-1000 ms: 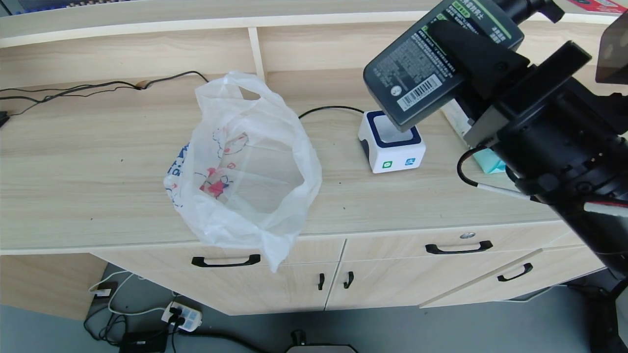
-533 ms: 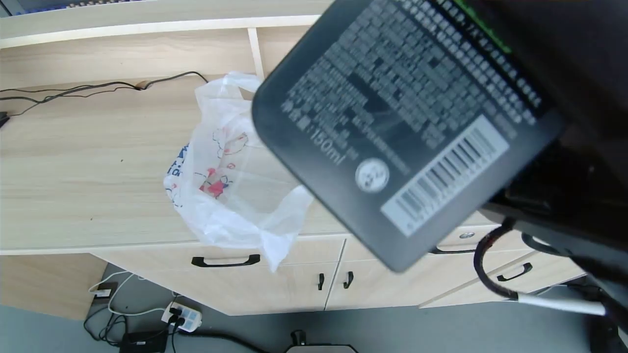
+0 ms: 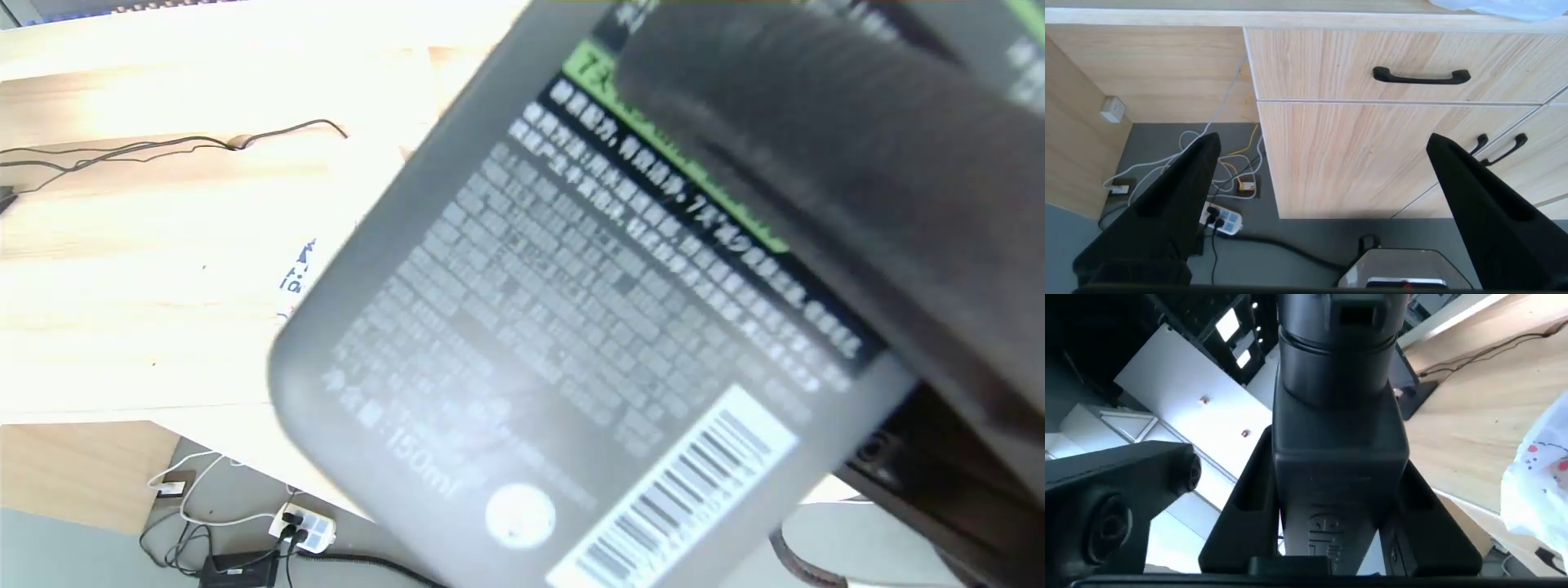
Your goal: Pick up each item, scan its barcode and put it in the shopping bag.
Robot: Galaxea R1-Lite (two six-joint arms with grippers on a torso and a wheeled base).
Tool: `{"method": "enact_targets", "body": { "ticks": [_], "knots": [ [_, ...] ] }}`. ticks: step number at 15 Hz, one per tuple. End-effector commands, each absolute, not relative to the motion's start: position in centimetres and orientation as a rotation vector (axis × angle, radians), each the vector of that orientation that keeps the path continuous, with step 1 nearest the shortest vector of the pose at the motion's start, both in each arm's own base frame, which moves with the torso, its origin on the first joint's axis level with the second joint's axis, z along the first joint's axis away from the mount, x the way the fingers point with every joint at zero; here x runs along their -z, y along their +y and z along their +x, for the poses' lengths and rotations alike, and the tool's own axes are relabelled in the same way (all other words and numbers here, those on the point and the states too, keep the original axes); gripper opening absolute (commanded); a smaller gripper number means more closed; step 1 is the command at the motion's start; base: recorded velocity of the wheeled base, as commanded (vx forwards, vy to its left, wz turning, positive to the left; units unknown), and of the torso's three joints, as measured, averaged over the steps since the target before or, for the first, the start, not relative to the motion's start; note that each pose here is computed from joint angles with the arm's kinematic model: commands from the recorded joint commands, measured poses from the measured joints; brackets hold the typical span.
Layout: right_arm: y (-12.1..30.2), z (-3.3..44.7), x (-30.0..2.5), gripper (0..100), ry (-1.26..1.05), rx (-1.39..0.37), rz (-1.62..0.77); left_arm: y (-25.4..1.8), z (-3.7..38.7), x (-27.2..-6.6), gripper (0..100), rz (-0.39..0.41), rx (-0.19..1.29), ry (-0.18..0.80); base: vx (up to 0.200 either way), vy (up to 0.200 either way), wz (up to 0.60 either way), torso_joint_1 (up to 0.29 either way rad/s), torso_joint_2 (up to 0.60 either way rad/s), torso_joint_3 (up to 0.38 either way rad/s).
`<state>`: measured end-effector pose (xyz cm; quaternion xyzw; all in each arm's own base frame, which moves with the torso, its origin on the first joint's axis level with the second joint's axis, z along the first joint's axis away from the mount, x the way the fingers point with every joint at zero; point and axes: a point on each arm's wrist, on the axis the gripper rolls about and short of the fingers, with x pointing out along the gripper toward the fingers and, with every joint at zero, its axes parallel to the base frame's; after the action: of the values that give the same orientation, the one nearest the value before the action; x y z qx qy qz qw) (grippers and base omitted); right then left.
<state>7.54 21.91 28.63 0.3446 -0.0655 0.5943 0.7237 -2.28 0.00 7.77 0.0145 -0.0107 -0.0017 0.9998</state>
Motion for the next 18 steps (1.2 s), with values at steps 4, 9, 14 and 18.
{"method": "enact_targets", "body": {
  "ticks": [4, 9, 14, 18],
  "knots": [
    [15.8, 19.8, -22.4, 0, -0.254, -0.783, 0.138, 0.0, -2.3, -7.8, 100, 0.028, 0.003, -0.02, 0.0, 0.0, 0.0, 0.0, 0.0, 0.0],
    [17.2, 26.4, -21.5, 0, -0.479, -0.611, -0.345, 0.0, -2.3, -7.8, 100, 0.023, 0.003, -0.022, 0.0, 0.0, 0.0, 0.0, 0.0, 0.0],
    [18.2, 33.7, -23.4, 0, -0.758, -0.479, -0.57, 0.0, -2.3, -7.8, 100, 0.029, 0.003, -0.02, 0.0, 0.0, 0.0, 0.0, 0.0, 0.0],
    [13.5, 35.4, -23.9, 0, -0.849, -0.467, -0.816, 0.0, -2.3, -7.8, 100, 0.025, 0.003, -0.022, 0.0, 0.0, 0.0, 0.0, 0.0, 0.0]
  ]
}}
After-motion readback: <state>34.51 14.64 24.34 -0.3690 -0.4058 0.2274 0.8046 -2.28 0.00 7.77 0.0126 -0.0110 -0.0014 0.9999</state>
